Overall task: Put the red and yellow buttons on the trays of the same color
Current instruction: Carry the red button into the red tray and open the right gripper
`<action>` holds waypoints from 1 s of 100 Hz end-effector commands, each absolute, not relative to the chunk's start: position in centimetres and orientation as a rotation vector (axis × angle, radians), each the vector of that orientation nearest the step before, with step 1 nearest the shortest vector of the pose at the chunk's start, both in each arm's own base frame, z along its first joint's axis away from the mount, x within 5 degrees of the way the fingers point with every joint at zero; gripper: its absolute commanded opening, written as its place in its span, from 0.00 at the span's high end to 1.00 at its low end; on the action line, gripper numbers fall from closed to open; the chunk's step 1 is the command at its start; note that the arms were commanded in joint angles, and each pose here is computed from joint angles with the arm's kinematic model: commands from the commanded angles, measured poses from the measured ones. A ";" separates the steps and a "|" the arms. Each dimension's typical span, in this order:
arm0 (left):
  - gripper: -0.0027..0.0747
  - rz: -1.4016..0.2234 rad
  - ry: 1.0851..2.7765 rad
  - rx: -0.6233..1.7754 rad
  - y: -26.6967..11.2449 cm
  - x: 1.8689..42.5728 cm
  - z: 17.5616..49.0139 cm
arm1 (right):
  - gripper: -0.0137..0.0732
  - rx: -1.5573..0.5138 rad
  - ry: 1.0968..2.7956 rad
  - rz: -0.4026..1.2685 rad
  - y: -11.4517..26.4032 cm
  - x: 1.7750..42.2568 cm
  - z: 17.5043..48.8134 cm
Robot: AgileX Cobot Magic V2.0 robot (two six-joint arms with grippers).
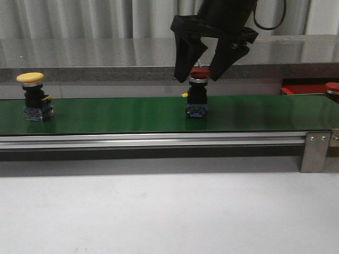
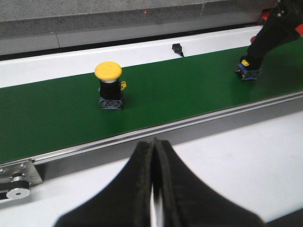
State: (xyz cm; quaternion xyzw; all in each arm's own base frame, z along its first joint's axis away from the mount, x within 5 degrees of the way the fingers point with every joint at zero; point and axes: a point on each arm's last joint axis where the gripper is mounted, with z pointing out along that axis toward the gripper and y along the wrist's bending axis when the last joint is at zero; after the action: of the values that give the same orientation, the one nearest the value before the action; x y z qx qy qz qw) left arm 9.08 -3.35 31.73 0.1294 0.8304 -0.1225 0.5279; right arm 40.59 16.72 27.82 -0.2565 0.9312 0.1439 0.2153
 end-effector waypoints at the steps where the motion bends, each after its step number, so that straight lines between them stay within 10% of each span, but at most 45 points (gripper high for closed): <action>1: 0.99 -0.312 1.893 0.277 -3.4 9.3 33.2 | 0.28 -0.694 2.457 0.387 16.5 40.3 31.3; 24: 0.99 -0.312 1.893 0.277 -3.4 9.3 33.2 | 0.59 -0.697 2.452 0.363 16.3 40.4 31.3; 100: 0.99 -0.312 1.895 0.277 -3.4 9.3 33.2 | 0.60 -0.260 2.411 0.203 1.0 39.8 37.3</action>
State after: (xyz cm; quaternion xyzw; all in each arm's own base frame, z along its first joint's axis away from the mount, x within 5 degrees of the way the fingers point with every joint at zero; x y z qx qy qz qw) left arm 9.08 -3.35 31.73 0.1294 0.8304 -0.1225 0.5279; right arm 40.83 3.57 33.92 -0.1272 0.9433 0.0904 0.2929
